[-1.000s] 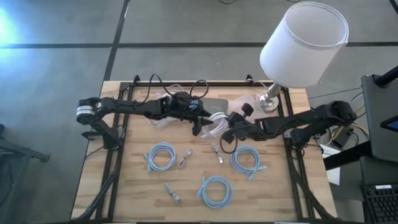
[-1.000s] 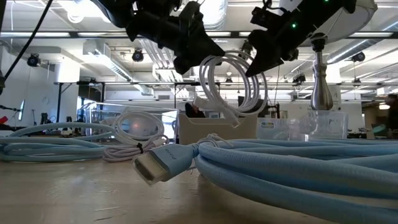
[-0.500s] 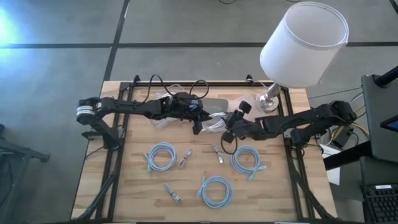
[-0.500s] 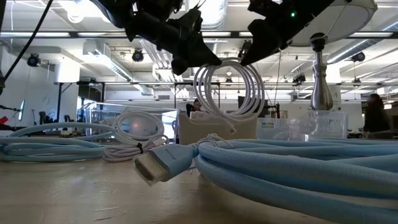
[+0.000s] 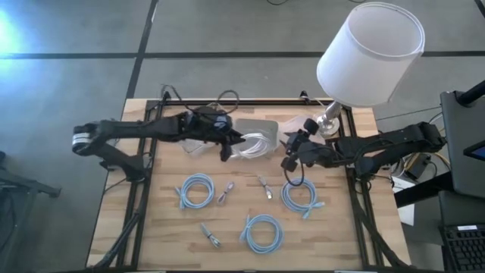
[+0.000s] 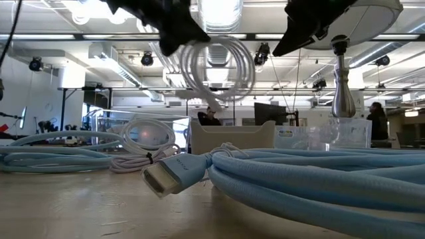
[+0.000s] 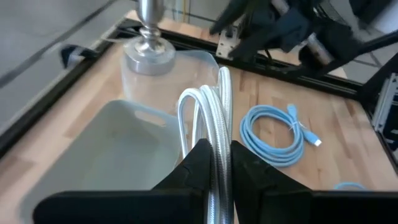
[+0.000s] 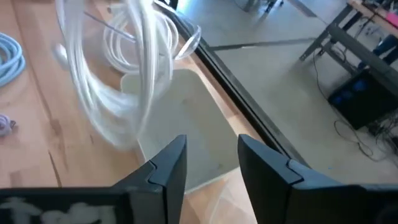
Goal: Pick & Place USB Port
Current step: Put the white HDMI cable into the left transparent bin
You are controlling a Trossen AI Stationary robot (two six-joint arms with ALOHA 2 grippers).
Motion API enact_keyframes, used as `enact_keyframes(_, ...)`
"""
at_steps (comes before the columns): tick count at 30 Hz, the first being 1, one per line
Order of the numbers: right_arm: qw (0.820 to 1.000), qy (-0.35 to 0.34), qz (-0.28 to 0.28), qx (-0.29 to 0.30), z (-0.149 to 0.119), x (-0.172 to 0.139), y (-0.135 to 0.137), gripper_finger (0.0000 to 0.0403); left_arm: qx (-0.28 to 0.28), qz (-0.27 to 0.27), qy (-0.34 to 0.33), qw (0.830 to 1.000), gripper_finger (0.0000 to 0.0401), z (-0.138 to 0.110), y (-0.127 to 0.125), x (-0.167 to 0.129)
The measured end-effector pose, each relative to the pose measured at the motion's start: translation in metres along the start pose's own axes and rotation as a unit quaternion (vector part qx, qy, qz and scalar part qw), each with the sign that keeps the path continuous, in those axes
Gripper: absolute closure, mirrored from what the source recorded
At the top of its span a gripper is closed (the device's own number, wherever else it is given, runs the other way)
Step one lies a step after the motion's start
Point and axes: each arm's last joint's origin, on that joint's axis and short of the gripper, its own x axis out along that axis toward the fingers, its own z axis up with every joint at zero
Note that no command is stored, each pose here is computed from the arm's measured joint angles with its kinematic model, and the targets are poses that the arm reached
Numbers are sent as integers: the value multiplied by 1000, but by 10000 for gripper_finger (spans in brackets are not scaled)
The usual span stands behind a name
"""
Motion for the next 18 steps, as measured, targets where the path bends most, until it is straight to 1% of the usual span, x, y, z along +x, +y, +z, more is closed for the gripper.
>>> enact_keyframes(5,1000,9,-1,-5,-3,2,1,275,-3,56,2,998,359,5,-1,-43)
enact_keyframes(10,1000,13,-2,-10,-5,4,3,277,5,134,7,991,358,3,0,-79)
enact_keyframes(13,1000,15,-3,-12,-7,5,3,273,13,191,24,981,358,-2,3,-91)
enact_keyframes(15,1000,16,-3,-12,-8,5,3,270,18,232,38,972,359,-8,6,-94)
enact_keyframes(16,1000,16,-3,-12,-8,5,3,269,19,247,44,968,359,-12,8,-94)
enact_keyframes(18,1000,17,-3,-13,-9,5,3,268,14,259,57,964,359,-22,13,-92)
